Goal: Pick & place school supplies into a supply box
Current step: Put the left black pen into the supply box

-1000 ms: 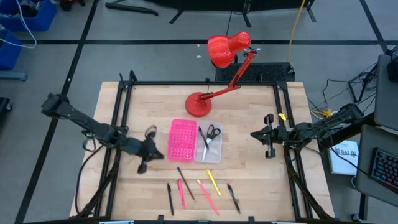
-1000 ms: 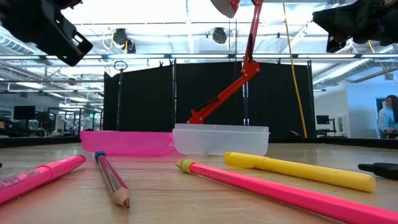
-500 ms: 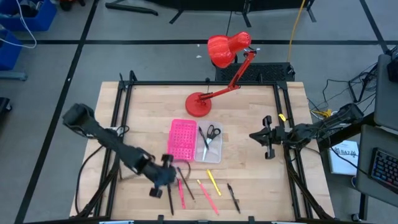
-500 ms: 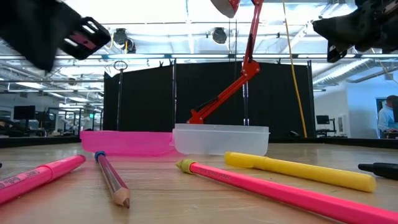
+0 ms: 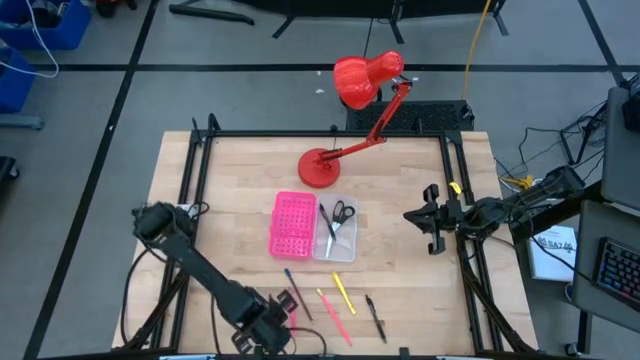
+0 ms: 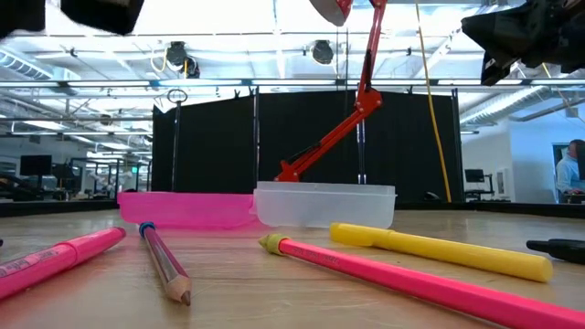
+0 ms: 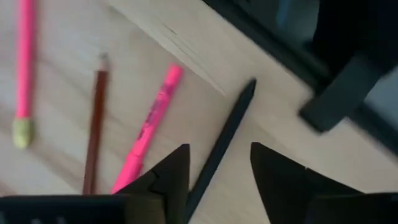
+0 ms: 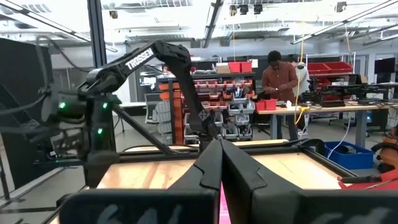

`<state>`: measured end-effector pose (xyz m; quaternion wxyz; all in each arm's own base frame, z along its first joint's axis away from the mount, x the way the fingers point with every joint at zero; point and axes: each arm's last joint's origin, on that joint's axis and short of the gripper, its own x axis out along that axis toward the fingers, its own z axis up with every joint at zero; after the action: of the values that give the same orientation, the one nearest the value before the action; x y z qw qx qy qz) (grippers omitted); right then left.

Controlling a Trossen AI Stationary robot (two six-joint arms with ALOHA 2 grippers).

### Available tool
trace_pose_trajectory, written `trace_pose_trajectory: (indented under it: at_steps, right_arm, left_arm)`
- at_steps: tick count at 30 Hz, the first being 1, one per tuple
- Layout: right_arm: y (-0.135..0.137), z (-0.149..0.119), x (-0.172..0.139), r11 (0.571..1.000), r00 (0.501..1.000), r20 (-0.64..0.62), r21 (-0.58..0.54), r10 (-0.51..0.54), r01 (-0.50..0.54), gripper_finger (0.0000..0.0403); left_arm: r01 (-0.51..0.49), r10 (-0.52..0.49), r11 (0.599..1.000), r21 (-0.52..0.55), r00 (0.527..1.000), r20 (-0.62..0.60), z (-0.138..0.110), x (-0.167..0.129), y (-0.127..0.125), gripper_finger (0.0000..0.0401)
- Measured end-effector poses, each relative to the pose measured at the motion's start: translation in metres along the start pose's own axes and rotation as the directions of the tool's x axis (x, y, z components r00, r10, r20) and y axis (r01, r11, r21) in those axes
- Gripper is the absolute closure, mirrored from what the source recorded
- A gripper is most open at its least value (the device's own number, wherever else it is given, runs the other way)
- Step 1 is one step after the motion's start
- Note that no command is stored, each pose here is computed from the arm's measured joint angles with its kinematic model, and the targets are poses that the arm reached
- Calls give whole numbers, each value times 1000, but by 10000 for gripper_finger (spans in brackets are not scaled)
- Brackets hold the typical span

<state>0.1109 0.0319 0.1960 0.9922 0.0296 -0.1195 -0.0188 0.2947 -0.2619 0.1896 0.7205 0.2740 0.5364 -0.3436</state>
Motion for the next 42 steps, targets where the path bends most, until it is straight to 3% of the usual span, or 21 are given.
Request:
trace_pose_trajectory:
  at_steps: [5, 11, 17, 21, 31, 38, 42]
  right_arm:
    - [0, 0, 0, 1000, 1000, -1, 1, 0, 0, 403]
    - [0, 0, 0, 1000, 1000, -1, 0, 0, 0, 403]
    - [0, -1, 0, 1000, 1000, -7, -7, 0, 0, 403]
    - [0, -1, 0, 1000, 1000, -8, -8, 0, 0, 403]
    - [0, -3, 0, 1000, 1000, -27, -16, 1, -1, 403]
    - [0, -4, 0, 1000, 999, -38, -2, 1, -1, 403]
    - [0, -5, 0, 1000, 999, -41, 4, 1, -1, 403]
  left_arm:
    - [5, 6, 988, 152, 997, -72, -3, 19, -1, 202]
    - [12, 1, 990, 140, 996, -89, -5, 26, 4, 226]
    - [94, -84, 989, 112, 992, -97, -14, 32, 12, 264]
    - [110, -90, 980, 165, 988, -126, -24, 39, 13, 279]
    - [103, -88, 965, 241, 994, -72, -32, 52, 13, 288]
    - [122, -104, 952, 282, 992, -77, -34, 54, 11, 376]
    - [132, -109, 944, 302, 990, -95, -35, 54, 10, 374]
